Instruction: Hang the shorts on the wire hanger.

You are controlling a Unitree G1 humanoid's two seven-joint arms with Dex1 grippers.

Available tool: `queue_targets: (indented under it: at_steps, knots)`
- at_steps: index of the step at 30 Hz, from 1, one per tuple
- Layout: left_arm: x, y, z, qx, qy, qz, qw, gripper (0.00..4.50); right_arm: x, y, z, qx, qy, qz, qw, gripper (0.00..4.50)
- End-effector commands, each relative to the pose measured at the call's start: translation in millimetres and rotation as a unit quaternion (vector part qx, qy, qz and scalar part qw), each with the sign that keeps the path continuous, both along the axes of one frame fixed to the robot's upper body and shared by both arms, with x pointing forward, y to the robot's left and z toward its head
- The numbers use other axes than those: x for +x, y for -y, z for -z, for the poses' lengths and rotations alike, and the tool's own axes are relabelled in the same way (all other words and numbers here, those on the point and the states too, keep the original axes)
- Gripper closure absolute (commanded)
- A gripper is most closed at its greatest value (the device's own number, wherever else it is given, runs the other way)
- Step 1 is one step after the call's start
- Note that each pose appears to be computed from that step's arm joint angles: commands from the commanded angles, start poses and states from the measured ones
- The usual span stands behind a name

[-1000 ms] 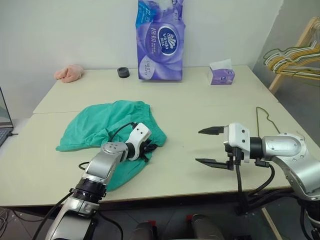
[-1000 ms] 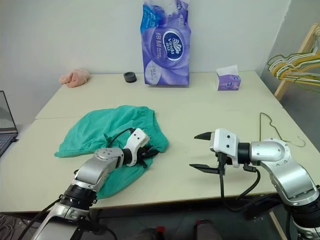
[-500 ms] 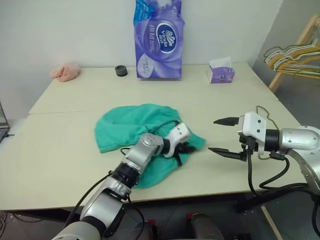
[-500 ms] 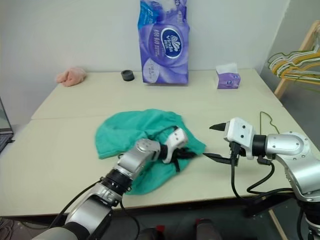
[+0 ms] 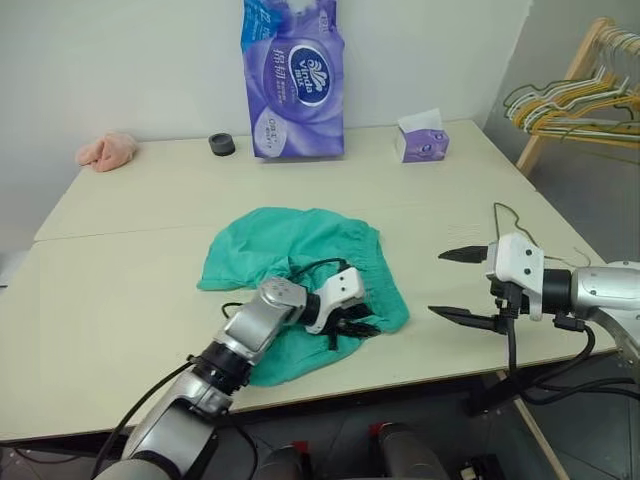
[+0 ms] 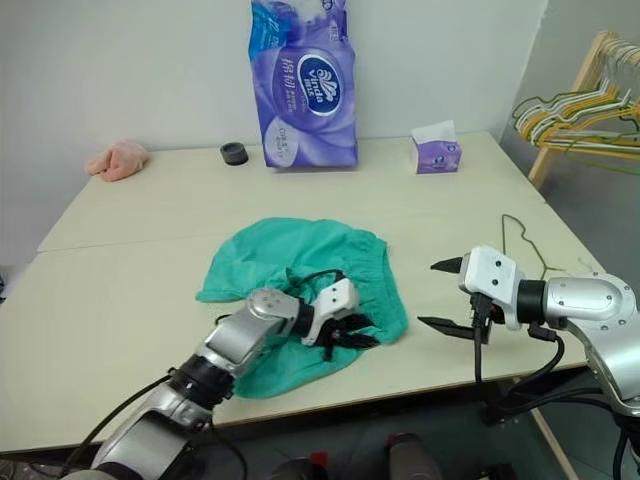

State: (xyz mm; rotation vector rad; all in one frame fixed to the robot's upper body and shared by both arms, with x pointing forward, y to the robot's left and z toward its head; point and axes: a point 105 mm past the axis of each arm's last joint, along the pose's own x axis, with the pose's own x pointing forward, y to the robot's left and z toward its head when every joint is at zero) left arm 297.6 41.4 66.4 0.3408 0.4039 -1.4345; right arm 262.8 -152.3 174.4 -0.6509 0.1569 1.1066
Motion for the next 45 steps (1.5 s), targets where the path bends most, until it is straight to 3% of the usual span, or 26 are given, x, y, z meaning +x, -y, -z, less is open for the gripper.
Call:
queue_targets:
  at_steps: [1,4,9,13,20,24,29,33,37,41,45]
  knots:
    - [-5,-13,-42,-0.072,0.008,-0.006,0.997,1.79,-9,-12,1,-0.007,0.003,-0.036,0.999,0.0]
    - [-15,-33,-61,-0.098,-0.012,-0.014,0.995,0.88,-14,-23,13,-0.025,0.008,-0.06,0.998,0.0]
    - [-27,-74,-57,-0.052,-0.02,-0.029,0.998,0.88,-16,-37,45,-0.093,0.049,-0.103,0.989,0.0]
    - [-34,-98,-49,-0.002,0.008,-0.034,0.999,0.88,-2,-43,64,-0.148,0.117,-0.121,0.974,0.0]
    - [-42,-113,-54,0.021,0.049,-0.05,0.997,0.88,18,-49,87,-0.187,0.176,-0.134,0.957,0.0]
    - [-52,-112,-59,0.019,0.058,-0.049,0.997,0.83,17,-48,98,-0.2,0.177,-0.151,0.952,1.22]
    - [-82,-110,-55,0.034,0.038,-0.015,0.999,0.83,9,-49,98,-0.186,0.174,-0.176,0.951,2.99]
    - [-73,-105,-47,0.038,0.068,-0.045,0.996,0.83,11,-55,92,-0.164,0.178,-0.172,0.955,4.37]
    - [-47,-98,-42,0.028,0.117,-0.101,0.988,0.83,13,-58,90,-0.148,0.171,-0.164,0.96,4.48]
    - [-52,-106,-35,0.048,0.111,-0.086,0.989,0.02,14,-52,90,-0.153,0.159,-0.154,0.963,4.5]
    - [-64,-111,-29,0.073,0.093,-0.053,0.992,0.02,16,-49,90,-0.152,0.152,-0.146,0.966,4.5]
